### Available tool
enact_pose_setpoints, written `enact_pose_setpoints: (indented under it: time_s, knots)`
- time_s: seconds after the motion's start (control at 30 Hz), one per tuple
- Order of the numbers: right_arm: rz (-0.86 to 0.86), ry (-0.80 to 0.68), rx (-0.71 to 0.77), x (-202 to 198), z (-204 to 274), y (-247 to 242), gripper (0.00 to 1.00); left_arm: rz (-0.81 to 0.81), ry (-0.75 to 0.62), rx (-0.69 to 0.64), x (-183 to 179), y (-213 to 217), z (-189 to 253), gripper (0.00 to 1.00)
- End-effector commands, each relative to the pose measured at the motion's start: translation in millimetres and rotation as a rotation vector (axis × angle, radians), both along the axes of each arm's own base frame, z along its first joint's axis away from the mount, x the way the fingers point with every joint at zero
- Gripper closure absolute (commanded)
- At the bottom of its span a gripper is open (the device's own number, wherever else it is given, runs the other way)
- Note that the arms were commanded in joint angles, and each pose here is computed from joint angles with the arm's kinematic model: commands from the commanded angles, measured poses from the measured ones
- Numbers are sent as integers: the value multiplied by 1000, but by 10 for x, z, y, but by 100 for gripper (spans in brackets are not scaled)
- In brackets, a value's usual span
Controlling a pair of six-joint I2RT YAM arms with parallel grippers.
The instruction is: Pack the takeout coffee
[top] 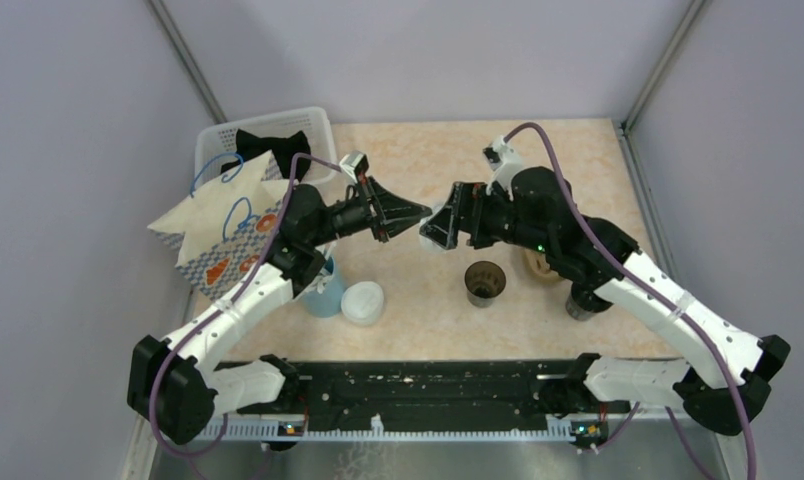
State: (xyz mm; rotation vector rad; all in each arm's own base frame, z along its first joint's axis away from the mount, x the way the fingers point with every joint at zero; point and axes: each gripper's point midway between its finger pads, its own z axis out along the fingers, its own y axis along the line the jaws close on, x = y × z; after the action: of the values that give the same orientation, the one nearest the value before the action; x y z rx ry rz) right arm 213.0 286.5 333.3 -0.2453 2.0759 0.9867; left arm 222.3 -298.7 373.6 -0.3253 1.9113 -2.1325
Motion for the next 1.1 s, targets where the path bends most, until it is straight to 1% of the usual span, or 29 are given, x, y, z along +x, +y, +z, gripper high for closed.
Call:
enact_pose_setpoints:
  time_s: [0.0,0.1,0.23,0.37,0.53,0.83,0.93,1.07]
  knots:
    - [-33,-60,49,-8,202,-116,6,-15,-8,-32,-48,14,87,100]
    - [-29,-62,45,-8,191,-112,2,-17,-11,-32,-43,9,98,100]
    - [-22,-68,43,2,205,-93,2,-12,-17,-36,-35,12,129,100]
    - [-18,-67,36,9,203,-83,5,-23,-17,-36,-52,5,126,100]
    - [-16,-64,27,14,181,-78,12,-25,-15,-35,-48,0,119,100]
    - [-18,-64,24,29,196,-68,17,-25,-10,-35,-44,0,115,100]
    - [-19,-60,20,33,185,-67,17,-27,-4,-31,-45,-3,93,100]
    - [-26,-55,16,36,168,-78,17,-26,-2,-22,-43,-5,79,91]
